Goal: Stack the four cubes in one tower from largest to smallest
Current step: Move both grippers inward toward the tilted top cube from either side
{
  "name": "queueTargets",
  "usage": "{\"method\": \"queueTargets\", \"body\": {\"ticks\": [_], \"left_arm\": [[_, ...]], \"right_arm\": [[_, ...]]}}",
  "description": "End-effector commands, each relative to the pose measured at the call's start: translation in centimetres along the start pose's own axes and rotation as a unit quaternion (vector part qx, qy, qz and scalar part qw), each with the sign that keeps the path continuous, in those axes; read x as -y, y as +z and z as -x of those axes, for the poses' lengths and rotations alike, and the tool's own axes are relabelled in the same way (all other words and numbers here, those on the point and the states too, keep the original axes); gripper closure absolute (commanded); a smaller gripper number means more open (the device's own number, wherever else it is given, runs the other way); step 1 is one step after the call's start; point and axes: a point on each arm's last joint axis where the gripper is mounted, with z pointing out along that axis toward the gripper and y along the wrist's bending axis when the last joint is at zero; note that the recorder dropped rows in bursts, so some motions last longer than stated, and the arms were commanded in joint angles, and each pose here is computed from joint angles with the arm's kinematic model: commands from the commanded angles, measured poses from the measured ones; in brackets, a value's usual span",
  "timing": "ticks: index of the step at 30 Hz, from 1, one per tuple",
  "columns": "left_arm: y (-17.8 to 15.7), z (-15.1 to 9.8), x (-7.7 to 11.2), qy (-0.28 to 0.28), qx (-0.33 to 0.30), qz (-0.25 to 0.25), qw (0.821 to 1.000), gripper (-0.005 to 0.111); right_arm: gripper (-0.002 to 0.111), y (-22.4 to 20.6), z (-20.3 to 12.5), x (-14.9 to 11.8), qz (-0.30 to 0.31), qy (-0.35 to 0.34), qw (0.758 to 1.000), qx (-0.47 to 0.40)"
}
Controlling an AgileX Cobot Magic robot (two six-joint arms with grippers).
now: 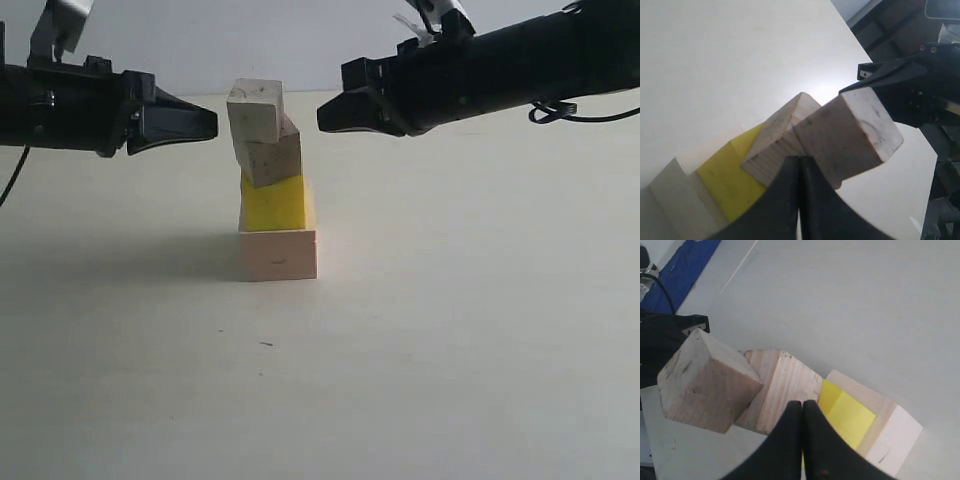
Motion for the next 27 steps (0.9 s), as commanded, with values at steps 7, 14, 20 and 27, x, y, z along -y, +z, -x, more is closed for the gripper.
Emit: {"method": "queueTargets", "body": {"ticks": [7, 14, 20, 27], "left_arm": [[0.17, 0.21, 0.16, 0.007, 0.005, 0.000, 1.000, 0.107], [0.29, 0.05, 0.14, 0.008, -0.001, -0.004, 1.000, 0.107], [0.82, -0.18, -0.31, -0.006, -0.003, -0.019, 1.000, 0.107], [1.08, 0.00, -0.50, -0.004, -0.006, -0.026, 1.000, 0.107]], "right_arm": [[0.108, 0.74, -0.27, 0.35, 0.007, 0.003, 1.000, -0.010], [0.108, 0.81, -0.40, 0.27, 0.017, 0.005, 1.000, -0.015], [0.108, 0.81, -0.40, 0.27, 0.017, 0.005, 1.000, -0.015], [0.108, 0.81, -0.41, 0.24, 0.019, 0.006, 1.000, -0.015]]}}
